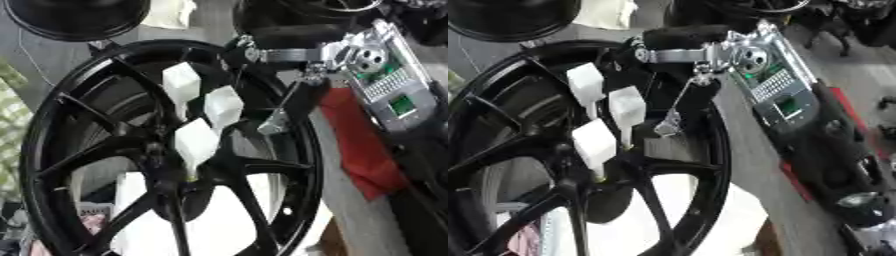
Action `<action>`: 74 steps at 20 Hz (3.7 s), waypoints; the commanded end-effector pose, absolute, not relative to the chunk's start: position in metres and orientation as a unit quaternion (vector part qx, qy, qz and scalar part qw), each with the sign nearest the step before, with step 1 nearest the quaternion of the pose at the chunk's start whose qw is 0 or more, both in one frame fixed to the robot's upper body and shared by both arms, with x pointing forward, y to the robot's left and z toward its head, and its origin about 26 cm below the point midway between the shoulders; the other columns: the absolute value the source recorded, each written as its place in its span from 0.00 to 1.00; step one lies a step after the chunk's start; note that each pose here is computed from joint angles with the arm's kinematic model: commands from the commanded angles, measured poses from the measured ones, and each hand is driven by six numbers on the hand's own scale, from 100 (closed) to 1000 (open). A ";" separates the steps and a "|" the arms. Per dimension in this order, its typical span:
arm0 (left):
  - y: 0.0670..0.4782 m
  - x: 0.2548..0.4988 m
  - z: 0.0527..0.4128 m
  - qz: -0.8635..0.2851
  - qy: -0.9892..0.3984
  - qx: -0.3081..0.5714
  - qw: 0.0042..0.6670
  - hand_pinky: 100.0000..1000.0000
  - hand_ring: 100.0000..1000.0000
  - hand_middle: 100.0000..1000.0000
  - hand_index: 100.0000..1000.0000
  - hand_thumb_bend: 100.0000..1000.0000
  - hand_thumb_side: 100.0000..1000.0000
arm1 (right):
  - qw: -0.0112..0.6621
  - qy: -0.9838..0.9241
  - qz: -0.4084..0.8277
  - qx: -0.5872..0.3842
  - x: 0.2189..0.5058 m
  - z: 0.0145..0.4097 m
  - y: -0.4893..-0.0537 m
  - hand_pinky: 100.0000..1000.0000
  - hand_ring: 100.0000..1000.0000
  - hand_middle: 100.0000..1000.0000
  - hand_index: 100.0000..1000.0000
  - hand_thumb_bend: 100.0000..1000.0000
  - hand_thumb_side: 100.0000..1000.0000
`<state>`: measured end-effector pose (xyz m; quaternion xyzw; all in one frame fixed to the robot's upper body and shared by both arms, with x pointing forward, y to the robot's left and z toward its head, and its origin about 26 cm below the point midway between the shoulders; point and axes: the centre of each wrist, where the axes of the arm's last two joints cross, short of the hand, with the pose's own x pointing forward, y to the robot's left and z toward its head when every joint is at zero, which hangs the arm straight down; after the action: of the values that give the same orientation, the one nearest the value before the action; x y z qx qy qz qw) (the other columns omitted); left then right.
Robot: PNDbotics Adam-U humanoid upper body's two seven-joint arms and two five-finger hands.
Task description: Pull the pin out of the wheel hub.
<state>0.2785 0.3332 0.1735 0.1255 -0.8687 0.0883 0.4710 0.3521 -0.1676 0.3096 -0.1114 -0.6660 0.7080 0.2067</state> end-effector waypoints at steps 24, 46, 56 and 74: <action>0.332 0.278 0.183 0.082 -0.877 0.126 0.457 0.75 0.57 0.48 0.65 0.00 0.73 | 0.231 -0.668 0.689 -0.157 0.352 0.305 -0.165 0.81 0.77 0.64 0.74 0.40 0.00; 0.331 0.278 0.183 0.080 -0.877 0.125 0.458 0.76 0.57 0.48 0.65 0.00 0.73 | 0.240 -0.663 0.690 -0.164 0.359 0.298 -0.166 0.78 0.75 0.49 0.67 0.36 0.00; 0.331 0.278 0.183 0.080 -0.877 0.125 0.457 0.76 0.57 0.48 0.65 0.00 0.73 | 0.246 -0.665 0.686 -0.165 0.360 0.297 -0.167 0.76 0.72 0.41 0.60 0.30 0.00; 0.331 0.279 0.184 0.080 -0.878 0.125 0.455 0.76 0.57 0.48 0.66 0.00 0.73 | 0.248 -0.666 0.684 -0.164 0.360 0.302 -0.171 0.75 0.66 0.29 0.50 0.24 0.00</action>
<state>0.2798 0.3321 0.1757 0.1260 -0.8701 0.0846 0.4689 0.3610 -0.1646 0.2899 -0.1490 -0.6629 0.6887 0.2533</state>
